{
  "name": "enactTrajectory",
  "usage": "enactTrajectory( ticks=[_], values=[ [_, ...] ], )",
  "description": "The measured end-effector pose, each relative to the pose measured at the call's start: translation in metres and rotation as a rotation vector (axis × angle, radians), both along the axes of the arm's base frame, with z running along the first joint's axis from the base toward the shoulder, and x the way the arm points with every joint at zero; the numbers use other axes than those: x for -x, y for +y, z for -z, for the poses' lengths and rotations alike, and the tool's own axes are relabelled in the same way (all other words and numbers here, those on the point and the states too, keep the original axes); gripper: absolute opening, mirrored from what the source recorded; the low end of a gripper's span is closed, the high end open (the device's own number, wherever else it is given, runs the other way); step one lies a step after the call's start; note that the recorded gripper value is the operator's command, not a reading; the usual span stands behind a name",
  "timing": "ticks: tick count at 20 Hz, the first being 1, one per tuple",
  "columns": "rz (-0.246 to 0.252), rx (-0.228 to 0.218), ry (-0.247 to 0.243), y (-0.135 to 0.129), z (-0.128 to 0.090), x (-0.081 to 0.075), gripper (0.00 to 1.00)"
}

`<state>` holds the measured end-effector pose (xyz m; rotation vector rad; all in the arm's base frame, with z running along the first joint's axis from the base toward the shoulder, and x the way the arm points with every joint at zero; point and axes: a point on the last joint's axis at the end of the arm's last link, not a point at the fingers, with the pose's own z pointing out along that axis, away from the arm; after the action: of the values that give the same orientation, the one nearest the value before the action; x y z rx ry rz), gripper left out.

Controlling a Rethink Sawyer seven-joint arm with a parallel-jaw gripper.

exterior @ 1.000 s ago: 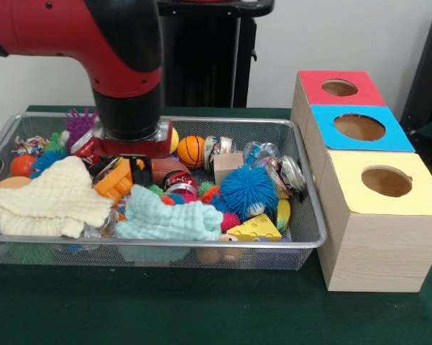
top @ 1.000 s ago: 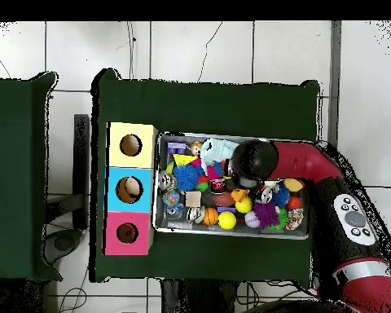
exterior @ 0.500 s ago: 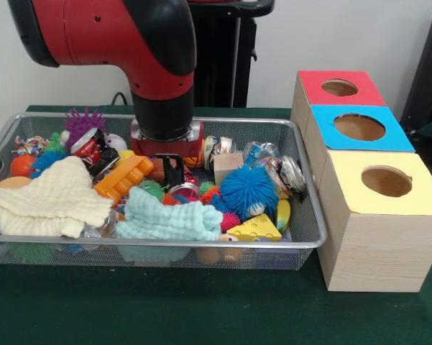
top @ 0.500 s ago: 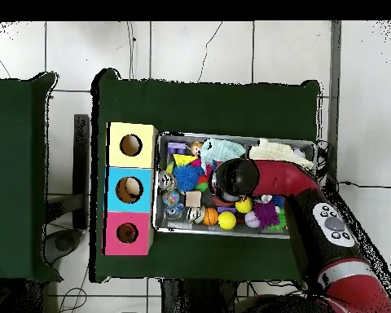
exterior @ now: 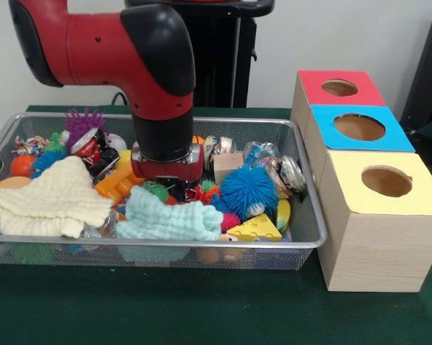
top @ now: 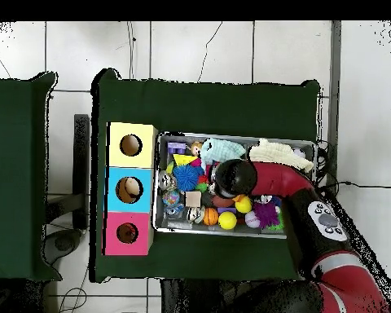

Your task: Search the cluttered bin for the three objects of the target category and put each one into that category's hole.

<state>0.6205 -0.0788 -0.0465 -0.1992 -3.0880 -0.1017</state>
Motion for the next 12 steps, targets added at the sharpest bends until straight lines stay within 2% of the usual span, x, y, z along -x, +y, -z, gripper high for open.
enactTrajectory(
  ticks=[5,10,12],
  values=[
    [0.003,0.005,0.011,-0.001,0.017,0.011,0.00],
    [0.005,0.020,0.018,-0.006,0.016,0.015,0.00],
    [0.005,0.031,0.034,-0.010,0.010,0.026,0.00]
  ],
)
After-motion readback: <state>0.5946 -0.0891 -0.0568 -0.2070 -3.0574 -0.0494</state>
